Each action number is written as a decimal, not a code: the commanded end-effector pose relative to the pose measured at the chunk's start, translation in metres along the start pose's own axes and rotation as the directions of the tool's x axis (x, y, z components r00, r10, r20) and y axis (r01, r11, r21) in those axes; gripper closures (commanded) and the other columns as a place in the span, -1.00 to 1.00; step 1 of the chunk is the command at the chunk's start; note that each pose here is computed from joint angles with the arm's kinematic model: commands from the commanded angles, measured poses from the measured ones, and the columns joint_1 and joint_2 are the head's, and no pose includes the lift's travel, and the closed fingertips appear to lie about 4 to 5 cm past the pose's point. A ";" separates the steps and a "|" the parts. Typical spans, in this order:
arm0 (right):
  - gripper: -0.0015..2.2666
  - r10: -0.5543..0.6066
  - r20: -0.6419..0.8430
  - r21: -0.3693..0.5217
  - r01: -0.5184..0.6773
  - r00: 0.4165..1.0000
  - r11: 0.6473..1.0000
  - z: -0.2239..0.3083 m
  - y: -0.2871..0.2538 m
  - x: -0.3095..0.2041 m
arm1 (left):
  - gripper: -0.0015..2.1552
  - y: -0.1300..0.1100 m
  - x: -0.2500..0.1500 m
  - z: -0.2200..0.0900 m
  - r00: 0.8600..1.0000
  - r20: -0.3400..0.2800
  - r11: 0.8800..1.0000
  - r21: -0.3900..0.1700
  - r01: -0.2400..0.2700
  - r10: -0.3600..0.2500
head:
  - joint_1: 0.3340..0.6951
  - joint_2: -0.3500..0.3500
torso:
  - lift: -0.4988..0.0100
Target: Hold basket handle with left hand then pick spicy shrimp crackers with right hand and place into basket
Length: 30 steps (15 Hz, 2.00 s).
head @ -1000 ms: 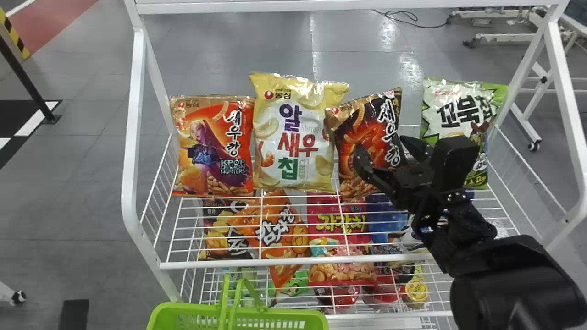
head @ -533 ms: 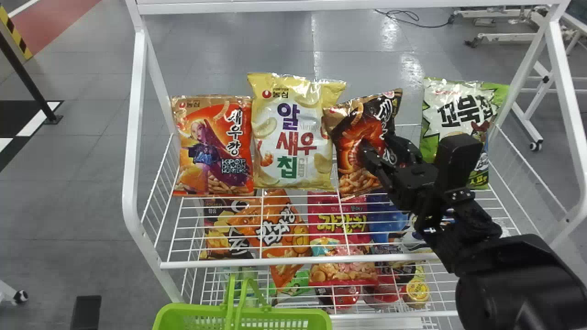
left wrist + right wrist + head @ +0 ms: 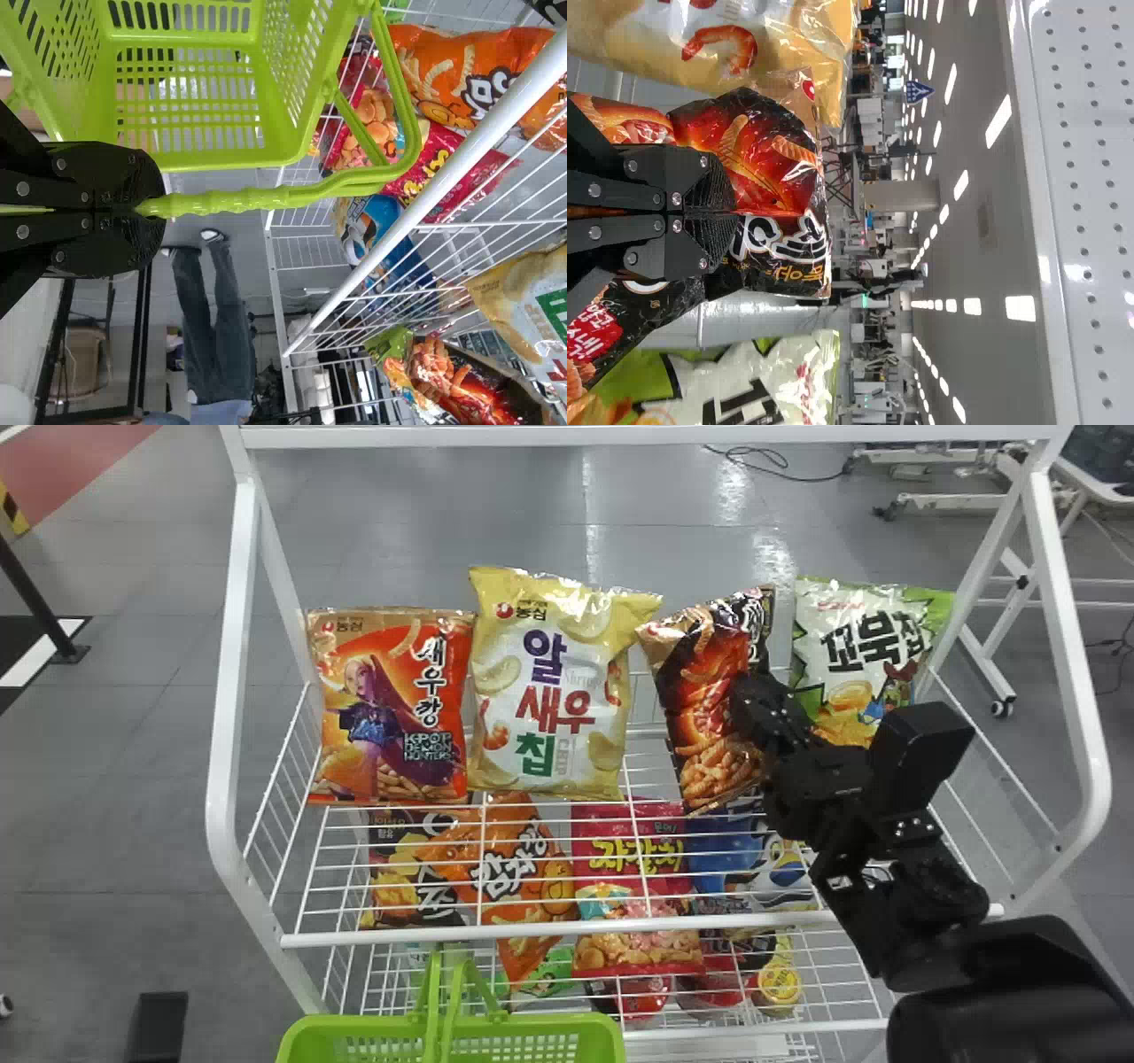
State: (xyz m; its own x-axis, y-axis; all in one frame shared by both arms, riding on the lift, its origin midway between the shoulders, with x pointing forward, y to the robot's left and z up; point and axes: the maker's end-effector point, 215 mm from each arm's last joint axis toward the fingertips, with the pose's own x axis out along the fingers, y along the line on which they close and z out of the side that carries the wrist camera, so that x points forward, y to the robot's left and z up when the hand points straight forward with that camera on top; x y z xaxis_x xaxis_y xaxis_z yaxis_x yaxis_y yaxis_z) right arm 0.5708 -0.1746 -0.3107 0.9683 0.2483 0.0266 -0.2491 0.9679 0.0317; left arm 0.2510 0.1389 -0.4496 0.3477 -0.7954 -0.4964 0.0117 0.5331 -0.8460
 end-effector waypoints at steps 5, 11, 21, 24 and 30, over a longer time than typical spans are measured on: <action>0.41 -0.005 0.050 0.038 0.003 0.999 0.999 0.034 0.001 -0.049 | 0.75 -0.004 0.002 -0.006 1.000 -0.010 1.000 0.005 0.004 -0.004 | 1.00 -0.21 | 0.81; 0.41 0.060 -0.042 0.089 -0.056 0.997 0.994 0.036 0.040 -0.114 | 0.75 -0.001 0.002 -0.007 1.000 -0.014 1.000 0.007 -0.007 0.007 | 1.00 -0.21 | 0.81; 0.41 0.292 -0.333 0.134 -0.262 0.896 0.956 -0.049 0.148 -0.199 | 0.75 0.006 -0.002 -0.012 1.000 -0.006 1.000 -0.028 -0.005 0.005 | 1.00 0.22 | 0.81; 0.41 0.332 -0.440 0.158 -0.292 0.834 0.943 -0.085 0.165 -0.230 | 0.75 0.008 -0.004 -0.010 1.000 0.001 0.999 -0.031 -0.006 0.006 | 1.00 0.36 | 0.81; 0.41 0.353 -0.624 0.147 -0.339 0.697 0.929 -0.151 0.186 -0.282 | 0.75 0.006 -0.007 -0.007 1.000 0.010 1.000 -0.030 0.002 -0.001 | 1.00 0.55 | 0.81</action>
State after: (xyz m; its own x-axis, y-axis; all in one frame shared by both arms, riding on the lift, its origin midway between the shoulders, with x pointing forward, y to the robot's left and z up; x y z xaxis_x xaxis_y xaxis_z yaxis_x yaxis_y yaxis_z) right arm 0.2651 -0.0630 -0.4486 0.6290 0.5419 -0.5574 -0.5505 0.8168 0.1728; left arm 0.2419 0.1464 -0.4542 0.3571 -0.7914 -0.4961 -0.0193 0.5247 -0.8511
